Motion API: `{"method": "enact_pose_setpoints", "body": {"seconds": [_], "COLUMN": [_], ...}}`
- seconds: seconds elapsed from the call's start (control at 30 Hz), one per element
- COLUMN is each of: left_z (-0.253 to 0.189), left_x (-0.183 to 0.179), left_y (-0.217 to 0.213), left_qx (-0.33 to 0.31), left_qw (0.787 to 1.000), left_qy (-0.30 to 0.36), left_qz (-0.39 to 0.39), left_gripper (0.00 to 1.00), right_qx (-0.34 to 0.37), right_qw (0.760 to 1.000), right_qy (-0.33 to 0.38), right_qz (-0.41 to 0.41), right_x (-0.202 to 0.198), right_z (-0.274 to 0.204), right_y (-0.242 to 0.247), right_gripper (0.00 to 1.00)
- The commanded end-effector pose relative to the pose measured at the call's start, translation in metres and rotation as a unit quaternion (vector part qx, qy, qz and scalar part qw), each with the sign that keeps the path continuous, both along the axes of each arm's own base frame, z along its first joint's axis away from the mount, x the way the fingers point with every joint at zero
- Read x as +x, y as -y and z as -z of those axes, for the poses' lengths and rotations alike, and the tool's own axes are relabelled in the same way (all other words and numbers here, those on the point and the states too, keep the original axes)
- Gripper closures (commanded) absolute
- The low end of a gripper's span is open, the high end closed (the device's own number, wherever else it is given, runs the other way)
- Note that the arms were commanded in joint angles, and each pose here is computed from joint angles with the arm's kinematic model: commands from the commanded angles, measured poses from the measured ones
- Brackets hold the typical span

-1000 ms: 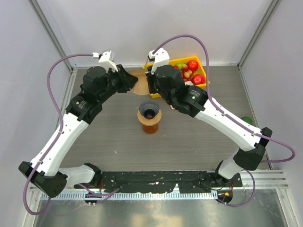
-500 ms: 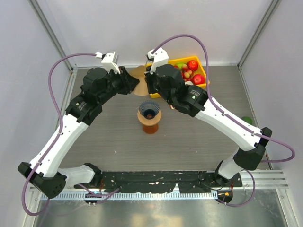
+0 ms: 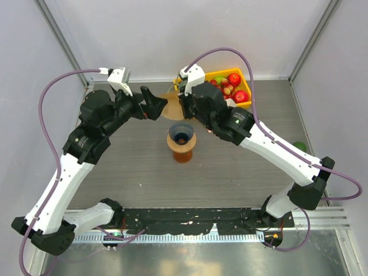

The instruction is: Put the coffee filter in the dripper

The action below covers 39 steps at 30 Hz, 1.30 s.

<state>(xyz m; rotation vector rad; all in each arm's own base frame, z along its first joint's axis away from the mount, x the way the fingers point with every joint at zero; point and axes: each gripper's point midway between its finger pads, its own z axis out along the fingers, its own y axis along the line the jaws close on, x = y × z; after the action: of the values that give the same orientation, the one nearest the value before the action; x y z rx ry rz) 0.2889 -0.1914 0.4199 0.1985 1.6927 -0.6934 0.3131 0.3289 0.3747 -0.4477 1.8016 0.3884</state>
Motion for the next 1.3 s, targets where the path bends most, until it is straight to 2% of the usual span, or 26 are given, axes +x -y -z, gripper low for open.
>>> {"method": "enact_pose_setpoints", "body": {"seconds": [0.0,0.27,0.5,0.6,0.67,0.87,0.97,1.27], "left_z": [-0.012,0.005,0.018,0.017,0.02,0.023,0.024,0.035], "left_x": [-0.011,0.004,0.004,0.004,0.004,0.006,0.006,-0.005], "left_y": [0.017,0.009,0.016,0.017,0.019,0.018,0.02,0.032], "left_qx": [0.0,0.069,0.084,0.072,0.07,0.072,0.069,0.071], "left_qw": [0.997,0.997,0.994,0.995,0.995,0.995,0.995,0.993], "left_qy": [0.031,0.002,-0.021,-0.02,-0.025,-0.027,-0.031,-0.04], "left_qz": [0.066,0.043,0.062,0.062,0.063,0.057,0.059,0.084], "left_gripper": [0.0,0.02,0.19,0.3,0.32,0.53,0.56,0.89], "right_qx": [0.039,0.04,0.037,0.038,0.037,0.042,0.042,0.052], "right_qw": [0.999,0.998,0.998,0.998,0.998,0.998,0.998,0.997], "right_qy": [0.025,0.022,0.019,0.014,0.013,0.008,0.004,-0.005], "right_qz": [-0.016,-0.042,-0.052,-0.055,-0.051,-0.046,-0.054,-0.054], "right_x": [-0.007,-0.014,-0.015,-0.016,-0.014,-0.014,-0.016,-0.013], "right_z": [-0.034,-0.036,-0.035,-0.033,-0.033,-0.033,-0.032,-0.03], "right_y": [0.0,-0.004,-0.008,-0.011,-0.011,-0.009,-0.013,-0.02], "right_gripper": [0.95,0.95,0.95,0.95,0.95,0.95,0.95,0.95]}}
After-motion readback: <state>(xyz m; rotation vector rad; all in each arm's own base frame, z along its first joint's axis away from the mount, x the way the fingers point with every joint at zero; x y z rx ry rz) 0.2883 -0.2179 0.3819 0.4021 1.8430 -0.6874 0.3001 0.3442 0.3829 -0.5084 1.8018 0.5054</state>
